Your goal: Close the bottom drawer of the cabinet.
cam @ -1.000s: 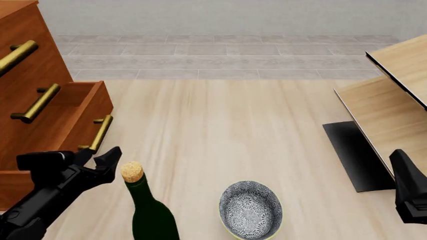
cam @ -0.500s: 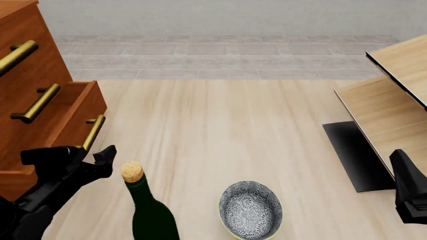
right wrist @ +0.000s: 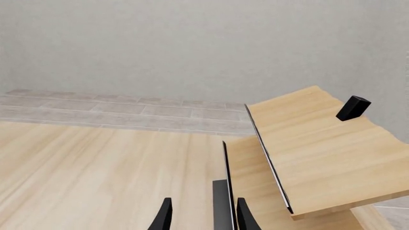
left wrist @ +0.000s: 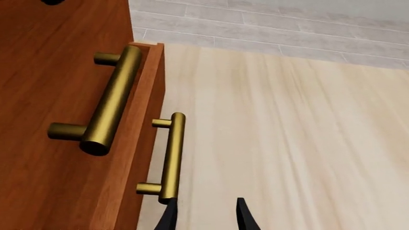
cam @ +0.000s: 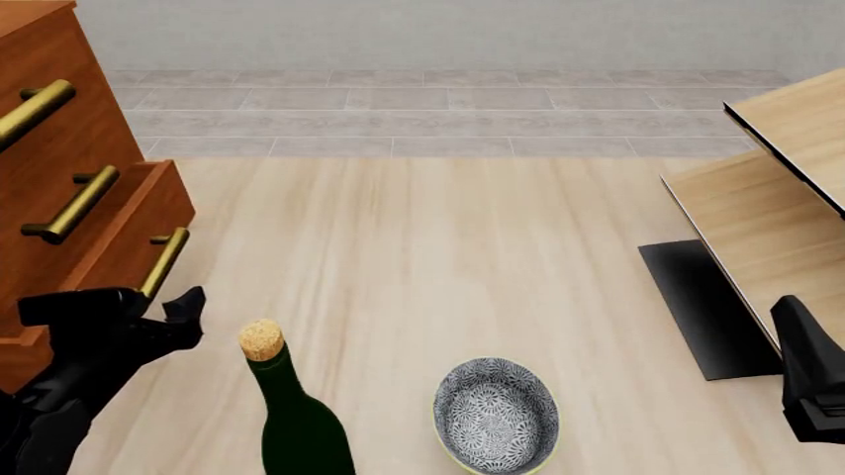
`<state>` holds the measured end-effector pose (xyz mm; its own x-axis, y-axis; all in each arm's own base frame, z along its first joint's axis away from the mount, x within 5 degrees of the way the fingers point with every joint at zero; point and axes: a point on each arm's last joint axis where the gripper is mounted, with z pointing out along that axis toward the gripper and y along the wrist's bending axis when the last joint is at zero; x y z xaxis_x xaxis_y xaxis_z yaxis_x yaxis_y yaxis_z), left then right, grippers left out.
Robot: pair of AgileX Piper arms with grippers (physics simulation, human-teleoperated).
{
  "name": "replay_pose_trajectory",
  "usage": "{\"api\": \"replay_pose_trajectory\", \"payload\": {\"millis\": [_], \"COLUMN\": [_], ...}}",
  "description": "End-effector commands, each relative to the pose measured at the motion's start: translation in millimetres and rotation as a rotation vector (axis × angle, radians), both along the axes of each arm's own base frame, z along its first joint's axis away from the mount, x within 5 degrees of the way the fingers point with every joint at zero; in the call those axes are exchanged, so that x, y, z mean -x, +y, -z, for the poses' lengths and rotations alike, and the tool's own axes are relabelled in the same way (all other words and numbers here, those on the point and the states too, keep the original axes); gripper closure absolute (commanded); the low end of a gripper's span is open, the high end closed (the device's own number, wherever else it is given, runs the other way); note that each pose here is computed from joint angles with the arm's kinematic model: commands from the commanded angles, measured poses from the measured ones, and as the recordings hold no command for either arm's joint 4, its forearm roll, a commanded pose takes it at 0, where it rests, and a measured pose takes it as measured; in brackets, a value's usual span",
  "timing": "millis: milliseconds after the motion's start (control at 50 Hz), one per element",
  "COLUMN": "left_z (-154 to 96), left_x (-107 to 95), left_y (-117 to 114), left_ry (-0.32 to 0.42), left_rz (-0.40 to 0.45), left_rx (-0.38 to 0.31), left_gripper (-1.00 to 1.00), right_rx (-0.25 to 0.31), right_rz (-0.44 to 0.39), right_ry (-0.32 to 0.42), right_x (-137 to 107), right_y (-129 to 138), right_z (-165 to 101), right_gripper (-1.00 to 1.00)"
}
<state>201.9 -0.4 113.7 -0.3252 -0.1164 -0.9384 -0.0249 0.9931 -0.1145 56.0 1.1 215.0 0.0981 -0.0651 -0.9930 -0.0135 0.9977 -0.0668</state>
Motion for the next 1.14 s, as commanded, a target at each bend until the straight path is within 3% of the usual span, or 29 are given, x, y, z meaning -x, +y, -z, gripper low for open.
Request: {"api": "replay_pose_trajectory", "payload": {"millis": [20,1140], "left_z": [8.3,18.4], "left_x": [-12.1,-22.8], "left_y": [12.1,47.4], "left_ry": [0.018,0.053], "left_rz": [-0.06,-0.14], "left_rx": [-0.024,-0.217], "left_gripper": [-1.0,-1.0], "right_rx": [-0.002,0.017], "right_rz": [-0.002,-0.002], "right_ry": [0.001,-0.008], "right_x": [0.0,0.1], "right_y": [0.1,0.2], "right_z": [0.2,-0.7], "right_gripper": [-1.0,-1.0]}}
